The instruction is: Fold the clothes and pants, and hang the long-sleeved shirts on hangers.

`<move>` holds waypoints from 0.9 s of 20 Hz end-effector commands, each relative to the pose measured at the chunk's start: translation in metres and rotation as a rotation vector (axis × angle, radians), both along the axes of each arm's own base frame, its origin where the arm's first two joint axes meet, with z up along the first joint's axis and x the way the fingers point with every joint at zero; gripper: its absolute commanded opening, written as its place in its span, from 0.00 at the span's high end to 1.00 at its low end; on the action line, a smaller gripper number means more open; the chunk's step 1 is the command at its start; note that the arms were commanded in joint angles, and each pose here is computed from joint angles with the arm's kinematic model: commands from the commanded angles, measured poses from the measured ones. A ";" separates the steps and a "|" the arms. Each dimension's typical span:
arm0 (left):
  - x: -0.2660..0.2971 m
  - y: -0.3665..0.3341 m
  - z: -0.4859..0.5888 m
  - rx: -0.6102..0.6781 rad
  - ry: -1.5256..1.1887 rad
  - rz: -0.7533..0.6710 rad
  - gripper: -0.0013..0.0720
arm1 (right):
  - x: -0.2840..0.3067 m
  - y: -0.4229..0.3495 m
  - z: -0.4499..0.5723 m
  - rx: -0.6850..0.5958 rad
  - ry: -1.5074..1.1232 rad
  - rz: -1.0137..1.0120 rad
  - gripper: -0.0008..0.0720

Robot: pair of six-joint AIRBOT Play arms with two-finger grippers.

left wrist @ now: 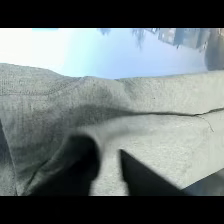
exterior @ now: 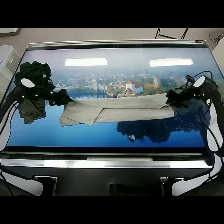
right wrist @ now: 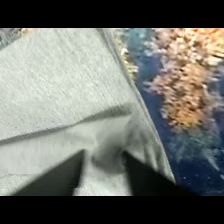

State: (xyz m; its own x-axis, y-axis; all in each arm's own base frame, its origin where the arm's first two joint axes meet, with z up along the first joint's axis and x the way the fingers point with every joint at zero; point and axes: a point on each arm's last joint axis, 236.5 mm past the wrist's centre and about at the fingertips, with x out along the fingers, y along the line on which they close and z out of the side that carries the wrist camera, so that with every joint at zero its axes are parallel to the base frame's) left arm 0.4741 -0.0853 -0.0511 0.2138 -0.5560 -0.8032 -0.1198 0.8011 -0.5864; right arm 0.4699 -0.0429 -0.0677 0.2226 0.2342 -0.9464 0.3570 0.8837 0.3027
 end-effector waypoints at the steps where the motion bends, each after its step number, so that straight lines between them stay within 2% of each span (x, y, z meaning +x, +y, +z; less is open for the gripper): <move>1: -0.001 0.007 0.001 -0.018 0.025 0.009 0.24 | -0.004 -0.009 0.006 0.017 0.023 -0.032 0.09; 2: -0.002 0.014 0.009 -0.022 0.021 0.013 0.24 | -0.008 -0.018 0.006 0.016 0.032 -0.038 0.02; 5: -0.005 0.025 0.037 -0.024 -0.011 0.020 0.24 | -0.022 -0.029 -0.008 0.060 0.086 -0.030 0.00; 9: -0.009 0.015 0.075 -0.013 -0.089 -0.005 0.25 | -0.016 -0.004 -0.023 0.181 0.086 -0.001 0.01; 11: -0.011 0.003 0.092 -0.015 -0.126 -0.031 0.25 | -0.012 0.013 -0.027 0.269 0.090 -0.021 0.07; 13: -0.013 -0.016 0.105 -0.032 -0.158 -0.057 0.26 | -0.012 0.026 -0.025 0.339 0.101 -0.029 0.36; 14: -0.012 -0.027 0.111 -0.040 -0.178 -0.068 0.26 | -0.011 0.029 -0.023 0.355 0.098 -0.025 0.45; 15: -0.010 -0.040 0.115 -0.053 -0.197 -0.077 0.26 | -0.012 0.033 -0.021 0.372 0.097 -0.010 0.61; 16: -0.008 -0.052 0.116 -0.062 -0.211 -0.087 0.26 | -0.014 0.038 -0.017 0.393 0.095 0.011 0.85; 17: -0.007 -0.065 0.117 -0.064 -0.227 -0.100 0.26 | -0.016 0.043 -0.012 0.419 0.099 0.021 0.93; 18: -0.005 -0.079 0.116 -0.068 -0.245 -0.109 0.27 | -0.017 0.050 0.000 0.449 0.078 0.059 0.93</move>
